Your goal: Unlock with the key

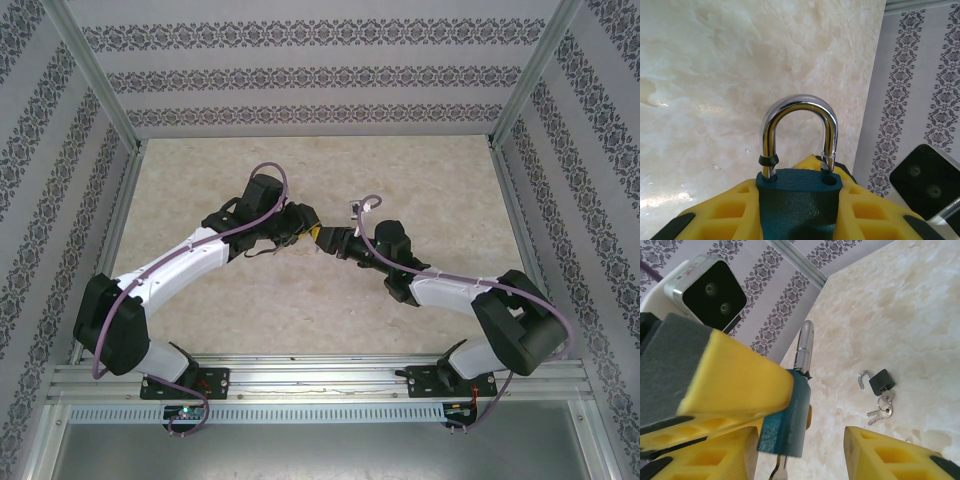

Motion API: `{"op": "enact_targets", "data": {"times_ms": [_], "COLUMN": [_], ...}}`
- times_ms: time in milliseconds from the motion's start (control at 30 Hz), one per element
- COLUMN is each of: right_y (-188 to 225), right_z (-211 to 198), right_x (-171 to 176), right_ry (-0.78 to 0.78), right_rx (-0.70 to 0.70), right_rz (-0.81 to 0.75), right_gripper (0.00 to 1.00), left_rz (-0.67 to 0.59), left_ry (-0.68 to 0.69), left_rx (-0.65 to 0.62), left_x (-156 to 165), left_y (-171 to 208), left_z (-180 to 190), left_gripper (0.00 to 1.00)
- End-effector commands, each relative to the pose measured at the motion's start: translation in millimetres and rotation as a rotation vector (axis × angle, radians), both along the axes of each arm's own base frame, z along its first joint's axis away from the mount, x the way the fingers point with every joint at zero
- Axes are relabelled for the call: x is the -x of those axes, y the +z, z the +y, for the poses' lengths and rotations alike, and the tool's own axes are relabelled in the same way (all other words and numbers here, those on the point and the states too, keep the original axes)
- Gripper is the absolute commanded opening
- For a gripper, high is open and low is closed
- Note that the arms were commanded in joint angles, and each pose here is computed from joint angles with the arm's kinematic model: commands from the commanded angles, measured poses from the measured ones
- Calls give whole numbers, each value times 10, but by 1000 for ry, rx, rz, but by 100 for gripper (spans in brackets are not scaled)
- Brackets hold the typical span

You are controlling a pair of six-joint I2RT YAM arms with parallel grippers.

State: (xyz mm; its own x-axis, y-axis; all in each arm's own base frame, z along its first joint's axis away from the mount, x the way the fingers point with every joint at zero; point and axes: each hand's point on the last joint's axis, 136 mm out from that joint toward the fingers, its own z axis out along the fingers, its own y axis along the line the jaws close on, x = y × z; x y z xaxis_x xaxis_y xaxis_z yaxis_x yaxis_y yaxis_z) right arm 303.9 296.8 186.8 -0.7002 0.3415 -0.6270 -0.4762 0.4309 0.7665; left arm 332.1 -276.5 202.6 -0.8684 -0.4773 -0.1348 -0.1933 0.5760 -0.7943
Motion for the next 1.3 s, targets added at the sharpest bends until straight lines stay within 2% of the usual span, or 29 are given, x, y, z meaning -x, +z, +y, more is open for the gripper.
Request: {"op": "enact_targets", "data": {"times_ms": [0,100,267,400,600,733,833,900,1067,1167,1267], "right_y": [173,200,218,186,149,163,203,264,414,550,675], "right_z": [79,90,62,30,-79,-114,-107,-95,-102,-107,-107], "right_x": [-64,-81,-91,-60,8,86,194,283,473,559,604], "right_ry": [-6,-9,-20,-17,-16,31,121,192,329,389,426], "right_rx": [-26,-32,-28,-14,17,34,27,15,-27,-63,-92], "right_rz": [-70,-79,-88,-81,-78,-73,-55,-52,-57,-70,-85], "right_gripper": [45,36,11,3,1,0,1,1,1,1,1], "left_rz": [-31,-20,-28,-39,-61,-97,-176,-253,-404,-418,-414], "left_ry": [-28,-35,-37,-16,19,49,51,44,-112,-233,-296], "left_rx": [94,133,126,101,56,35,39,56,185,232,294], "left_x": [-30,-28,-22,-26,-10,-21,-64,-110,-157,-128,-117], "left_y": [225,230,233,218,222,268,412,580,1005,1076,1056], "left_z": [-186,-244,-233,-140,62,248,375,447,315,139,27], "left_gripper": [25,25,26,35,44,45,46,50,55,56,56]}}
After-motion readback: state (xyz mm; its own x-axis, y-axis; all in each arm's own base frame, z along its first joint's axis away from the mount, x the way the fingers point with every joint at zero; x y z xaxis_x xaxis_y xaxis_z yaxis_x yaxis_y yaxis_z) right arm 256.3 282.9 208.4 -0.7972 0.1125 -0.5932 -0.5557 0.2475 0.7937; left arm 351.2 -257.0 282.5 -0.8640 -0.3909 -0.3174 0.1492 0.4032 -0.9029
